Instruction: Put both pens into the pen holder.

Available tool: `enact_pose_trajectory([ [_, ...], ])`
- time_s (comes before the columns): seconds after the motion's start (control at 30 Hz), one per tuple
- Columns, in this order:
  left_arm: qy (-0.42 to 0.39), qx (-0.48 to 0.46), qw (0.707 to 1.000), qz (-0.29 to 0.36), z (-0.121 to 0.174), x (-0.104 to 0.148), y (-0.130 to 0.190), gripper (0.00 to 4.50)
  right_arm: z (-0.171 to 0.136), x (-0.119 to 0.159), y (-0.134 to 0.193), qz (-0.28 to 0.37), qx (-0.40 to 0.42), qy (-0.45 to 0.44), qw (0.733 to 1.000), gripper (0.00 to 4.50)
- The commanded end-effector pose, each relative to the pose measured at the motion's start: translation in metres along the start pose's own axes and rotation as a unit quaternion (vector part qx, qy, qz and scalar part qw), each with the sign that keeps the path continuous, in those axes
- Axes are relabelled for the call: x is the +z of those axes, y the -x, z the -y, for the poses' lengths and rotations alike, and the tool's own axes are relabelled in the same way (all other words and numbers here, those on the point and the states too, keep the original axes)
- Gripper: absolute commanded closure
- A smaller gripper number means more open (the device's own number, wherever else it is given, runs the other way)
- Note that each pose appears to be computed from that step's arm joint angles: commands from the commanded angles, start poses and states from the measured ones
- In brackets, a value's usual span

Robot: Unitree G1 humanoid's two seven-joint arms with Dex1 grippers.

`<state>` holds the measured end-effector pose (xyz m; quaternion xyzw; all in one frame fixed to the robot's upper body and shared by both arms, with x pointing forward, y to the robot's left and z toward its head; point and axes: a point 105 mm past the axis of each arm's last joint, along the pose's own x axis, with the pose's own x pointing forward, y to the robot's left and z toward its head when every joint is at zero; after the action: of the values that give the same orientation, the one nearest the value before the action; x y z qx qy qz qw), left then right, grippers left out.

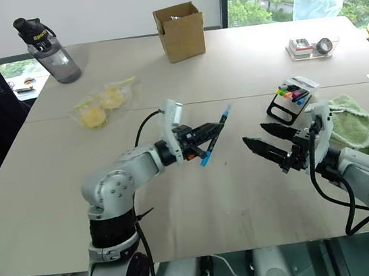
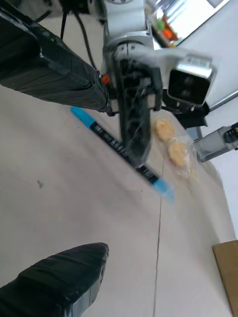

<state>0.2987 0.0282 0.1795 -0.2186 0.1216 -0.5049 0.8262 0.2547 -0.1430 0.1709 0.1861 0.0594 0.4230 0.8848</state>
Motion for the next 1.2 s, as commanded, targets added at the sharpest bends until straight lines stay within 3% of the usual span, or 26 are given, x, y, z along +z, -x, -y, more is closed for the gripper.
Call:
enact_pose_trajectory([
  [0.03, 0.017, -0.082, 0.996, 0.025, 0.025, 0.013, 0.006, 4.45, -0.015, 0.025, -0.007, 0.066, 0.026, -0.025, 0.997, 0.00],
  [0.23, 0.049, -0.138, 0.989, 0.014, 0.039, 0.016, 0.010, 4.45, -0.028, 0.042, -0.009, 0.117, 0.052, -0.076, 0.989, 0.00],
  [0.53, 0.070, -0.185, 0.980, -0.029, 0.061, -0.005, 0.008, 4.45, -0.049, 0.045, -0.019, 0.111, 0.105, -0.085, 0.985, 0.00],
  [0.63, 0.072, -0.181, 0.981, -0.027, 0.061, -0.006, 0.007, 4.50, -0.053, 0.045, -0.019, 0.111, 0.119, -0.090, 0.983, 0.71],
  [0.73, 0.074, -0.178, 0.981, -0.023, 0.060, -0.005, 0.007, 4.50, -0.057, 0.045, -0.017, 0.108, 0.133, -0.094, 0.981, 2.25],
  [0.77, 0.076, -0.179, 0.981, -0.021, 0.060, -0.005, 0.007, 3.80, -0.057, 0.045, -0.016, 0.107, 0.134, -0.094, 0.981, 2.75],
  [0.87, 0.077, -0.182, 0.980, -0.021, 0.060, -0.005, 0.008, 2.87, -0.059, 0.045, -0.015, 0.106, 0.141, -0.096, 0.980, 4.00],
  [0.9, 0.076, -0.179, 0.981, -0.023, 0.059, -0.005, 0.008, 2.29, -0.059, 0.046, -0.015, 0.108, 0.141, -0.095, 0.980, 4.45],
  [1.0, 0.053, -0.149, 0.987, -0.035, 0.051, -0.007, 0.005, 0.92, -0.057, 0.050, -0.016, 0.115, 0.130, -0.078, 0.982, 4.45],
  [1.1, -0.007, -0.134, 0.990, -0.039, 0.046, -0.001, 0.011, 0.87, -0.046, 0.055, -0.017, 0.103, 0.089, -0.006, 0.991, 4.45],
  [1.2, -0.070, -0.113, 0.990, -0.048, 0.037, 0.006, 0.021, 0.87, -0.035, 0.058, -0.015, 0.053, 0.048, 0.128, 0.989, 4.45],
])
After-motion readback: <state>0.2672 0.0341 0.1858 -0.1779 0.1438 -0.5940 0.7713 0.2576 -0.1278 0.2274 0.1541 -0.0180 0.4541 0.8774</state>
